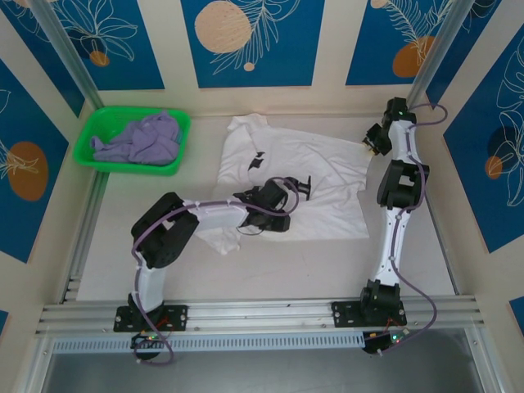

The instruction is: Fold and stack the t-shirts

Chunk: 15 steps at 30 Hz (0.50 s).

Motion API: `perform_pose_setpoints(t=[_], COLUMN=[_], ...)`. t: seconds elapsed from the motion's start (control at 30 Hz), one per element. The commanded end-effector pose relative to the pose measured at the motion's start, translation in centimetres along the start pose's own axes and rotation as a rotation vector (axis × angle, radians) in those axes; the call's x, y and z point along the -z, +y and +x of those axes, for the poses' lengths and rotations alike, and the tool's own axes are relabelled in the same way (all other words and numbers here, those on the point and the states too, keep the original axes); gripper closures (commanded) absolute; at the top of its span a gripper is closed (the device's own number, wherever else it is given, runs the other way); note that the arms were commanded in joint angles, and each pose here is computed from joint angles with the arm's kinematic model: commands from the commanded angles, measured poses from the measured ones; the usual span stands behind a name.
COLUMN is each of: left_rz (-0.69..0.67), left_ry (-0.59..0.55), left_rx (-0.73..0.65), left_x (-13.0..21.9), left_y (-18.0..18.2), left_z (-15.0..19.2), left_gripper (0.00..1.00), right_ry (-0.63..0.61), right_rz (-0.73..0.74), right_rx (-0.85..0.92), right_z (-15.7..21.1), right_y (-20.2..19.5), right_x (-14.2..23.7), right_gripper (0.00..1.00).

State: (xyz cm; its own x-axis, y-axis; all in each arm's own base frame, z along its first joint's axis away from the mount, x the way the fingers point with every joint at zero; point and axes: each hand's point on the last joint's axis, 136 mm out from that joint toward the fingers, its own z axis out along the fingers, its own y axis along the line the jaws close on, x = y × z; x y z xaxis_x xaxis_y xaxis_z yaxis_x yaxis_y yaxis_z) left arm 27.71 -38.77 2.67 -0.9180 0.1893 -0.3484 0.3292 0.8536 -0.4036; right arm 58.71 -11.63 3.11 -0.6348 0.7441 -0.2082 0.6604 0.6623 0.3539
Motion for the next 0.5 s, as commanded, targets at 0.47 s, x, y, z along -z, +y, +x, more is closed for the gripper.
perform_pose_setpoints(t=[0.47], left_rz=[-0.037], left_ry=[0.000], left_rx=[-0.098], left_x=[2.2], left_y=[-3.5], left_z=[-1.3], left_gripper=[0.36], right_ry=[-0.112], right_rz=[-0.264], right_rx=[0.147], right_z=[-1.3], right_y=[7.5], right_x=[9.4], right_gripper=[0.72])
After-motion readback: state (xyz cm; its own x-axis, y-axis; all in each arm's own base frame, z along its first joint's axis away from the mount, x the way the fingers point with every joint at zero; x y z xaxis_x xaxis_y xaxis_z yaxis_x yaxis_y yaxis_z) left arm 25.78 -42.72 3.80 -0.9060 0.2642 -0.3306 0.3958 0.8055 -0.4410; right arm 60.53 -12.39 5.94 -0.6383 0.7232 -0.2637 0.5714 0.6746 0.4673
